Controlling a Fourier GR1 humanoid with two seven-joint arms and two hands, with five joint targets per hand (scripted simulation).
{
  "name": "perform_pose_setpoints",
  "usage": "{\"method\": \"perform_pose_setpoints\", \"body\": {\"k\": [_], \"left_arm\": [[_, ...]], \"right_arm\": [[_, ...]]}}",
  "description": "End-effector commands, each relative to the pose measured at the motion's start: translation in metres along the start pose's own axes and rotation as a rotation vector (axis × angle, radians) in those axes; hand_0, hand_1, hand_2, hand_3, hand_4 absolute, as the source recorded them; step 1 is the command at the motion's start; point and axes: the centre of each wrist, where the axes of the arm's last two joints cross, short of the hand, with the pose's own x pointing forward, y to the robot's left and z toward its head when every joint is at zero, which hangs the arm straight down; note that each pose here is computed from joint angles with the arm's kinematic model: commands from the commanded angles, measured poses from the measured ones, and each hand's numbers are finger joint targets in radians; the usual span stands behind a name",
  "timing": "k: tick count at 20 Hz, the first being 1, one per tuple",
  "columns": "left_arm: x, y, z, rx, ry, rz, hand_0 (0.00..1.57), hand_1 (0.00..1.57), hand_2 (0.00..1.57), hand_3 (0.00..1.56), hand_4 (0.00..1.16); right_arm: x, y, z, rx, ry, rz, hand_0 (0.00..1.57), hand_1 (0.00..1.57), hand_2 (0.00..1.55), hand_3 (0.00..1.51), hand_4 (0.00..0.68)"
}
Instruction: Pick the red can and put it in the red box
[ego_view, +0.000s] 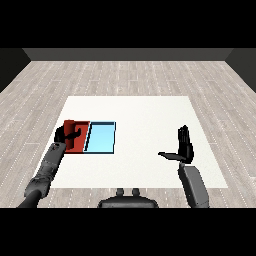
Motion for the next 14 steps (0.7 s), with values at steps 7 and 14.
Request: {"method": "perform_pose_setpoints", "body": {"k": [7, 14], "left_arm": [[-0.041, -0.011, 0.0105, -0.039, 0.247, -0.067, 0.76, 0.76, 0.76, 0.00, 0.67], [-0.029, 0.009, -0.0028, -0.153, 0.245, -0.309, 0.00, 0.00, 0.00, 0.00, 0.32]], "right_arm": [[0.001, 0.011, 0.003, 0.022, -0.060, 0.013, 0.00, 0.00, 0.00, 0.00, 0.000], [0.007, 0.009, 0.008, 0.040, -0.089, -0.023, 0.00, 0.00, 0.00, 0.00, 0.000]]}}
